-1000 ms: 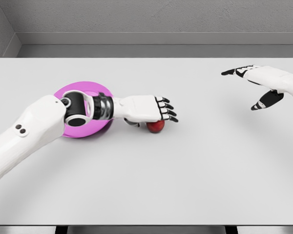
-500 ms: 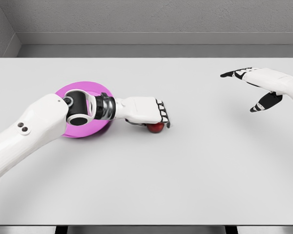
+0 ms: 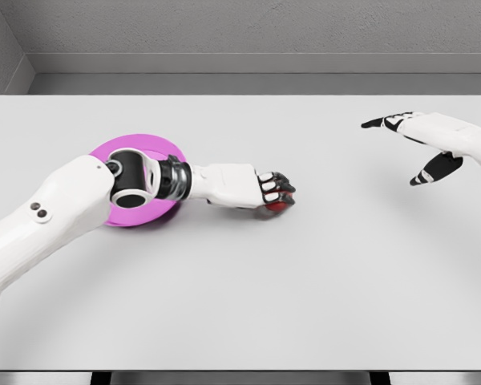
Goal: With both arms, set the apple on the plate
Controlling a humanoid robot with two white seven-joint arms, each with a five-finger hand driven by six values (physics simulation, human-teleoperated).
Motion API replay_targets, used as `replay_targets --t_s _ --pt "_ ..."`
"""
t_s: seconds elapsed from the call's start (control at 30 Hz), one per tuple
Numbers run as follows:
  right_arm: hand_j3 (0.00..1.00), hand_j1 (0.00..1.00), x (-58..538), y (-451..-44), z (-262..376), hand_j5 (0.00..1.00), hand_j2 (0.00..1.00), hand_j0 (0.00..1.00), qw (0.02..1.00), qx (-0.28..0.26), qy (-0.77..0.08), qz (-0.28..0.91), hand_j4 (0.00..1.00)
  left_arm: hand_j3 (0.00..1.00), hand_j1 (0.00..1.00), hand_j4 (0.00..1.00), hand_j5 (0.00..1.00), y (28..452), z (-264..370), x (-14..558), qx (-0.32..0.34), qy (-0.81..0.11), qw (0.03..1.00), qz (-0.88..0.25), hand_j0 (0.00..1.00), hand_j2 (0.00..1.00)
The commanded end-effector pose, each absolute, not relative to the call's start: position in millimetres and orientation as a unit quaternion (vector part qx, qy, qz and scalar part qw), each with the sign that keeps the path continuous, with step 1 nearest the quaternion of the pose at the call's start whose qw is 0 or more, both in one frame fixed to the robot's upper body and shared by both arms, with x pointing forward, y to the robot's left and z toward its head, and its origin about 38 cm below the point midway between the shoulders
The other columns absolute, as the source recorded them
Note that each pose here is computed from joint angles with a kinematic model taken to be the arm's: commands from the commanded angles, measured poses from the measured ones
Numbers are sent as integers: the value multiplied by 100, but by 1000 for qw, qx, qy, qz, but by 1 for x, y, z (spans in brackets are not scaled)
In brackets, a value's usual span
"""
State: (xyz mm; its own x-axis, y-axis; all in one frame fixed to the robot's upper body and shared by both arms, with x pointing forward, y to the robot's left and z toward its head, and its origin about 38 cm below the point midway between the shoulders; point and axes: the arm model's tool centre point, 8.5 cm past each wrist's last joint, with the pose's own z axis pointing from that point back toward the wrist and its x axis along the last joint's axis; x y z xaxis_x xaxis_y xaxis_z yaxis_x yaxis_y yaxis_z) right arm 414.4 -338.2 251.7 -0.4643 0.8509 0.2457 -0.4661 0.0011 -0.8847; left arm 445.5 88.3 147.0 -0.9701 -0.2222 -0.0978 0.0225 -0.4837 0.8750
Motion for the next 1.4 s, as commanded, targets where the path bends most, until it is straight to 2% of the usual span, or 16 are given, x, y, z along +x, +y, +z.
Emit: replay_targets --t_s 0.0,0.1,0.17,0.37,0.73,1.07,1.1,1.13,1.2,1.3,1.33,1.37 --pt "100 100 414 -338 252 100 100 100 484 -186 -517 681 100 20 20 20 20 92 154 450 106 -513 76 -848 20 20" --pt "100 100 414 -338 252 100 100 100 484 -186 -517 681 100 16 16 16 16 108 166 458 119 -522 93 -840 16 16" --pt "100 100 414 -338 252 100 100 100 484 -186 -517 681 100 16 16 16 16 129 173 464 129 -528 115 -831 16 16" --pt "100 100 414 -338 251 100 100 100 484 -185 -517 681 100 17 17 17 17 147 188 466 130 -549 133 -815 17 17" --pt "100 100 414 -339 251 100 100 100 484 -185 -516 682 100 17 17 17 17 228 221 464 157 -558 187 -793 17 17" --pt "100 100 414 -339 249 100 100 100 485 -184 -516 682 100 21 21 21 21 280 192 472 173 -508 253 -805 21 21" --pt "100 100 414 -339 249 100 100 100 485 -184 -516 682 100 26 26 26 26 282 187 471 172 -504 257 -806 26 26" --pt "100 100 414 -339 249 100 100 100 485 -184 -516 682 100 37 37 37 37 283 187 471 172 -504 257 -806 37 37" --pt "100 100 414 -339 249 100 100 100 485 -184 -516 682 100 69 69 69 69 289 186 474 176 -500 266 -805 69 69" --pt "100 100 414 -339 249 100 100 100 485 -184 -516 682 100 88 88 88 88 289 184 473 173 -491 268 -811 88 88" --pt "100 100 414 -339 249 100 100 100 485 -184 -516 682 100 89 89 89 89 289 185 473 173 -492 267 -810 89 89" --pt "100 100 414 -339 249 100 100 100 485 -184 -516 682 100 98 98 98 98 290 185 473 174 -492 268 -810 98 98"
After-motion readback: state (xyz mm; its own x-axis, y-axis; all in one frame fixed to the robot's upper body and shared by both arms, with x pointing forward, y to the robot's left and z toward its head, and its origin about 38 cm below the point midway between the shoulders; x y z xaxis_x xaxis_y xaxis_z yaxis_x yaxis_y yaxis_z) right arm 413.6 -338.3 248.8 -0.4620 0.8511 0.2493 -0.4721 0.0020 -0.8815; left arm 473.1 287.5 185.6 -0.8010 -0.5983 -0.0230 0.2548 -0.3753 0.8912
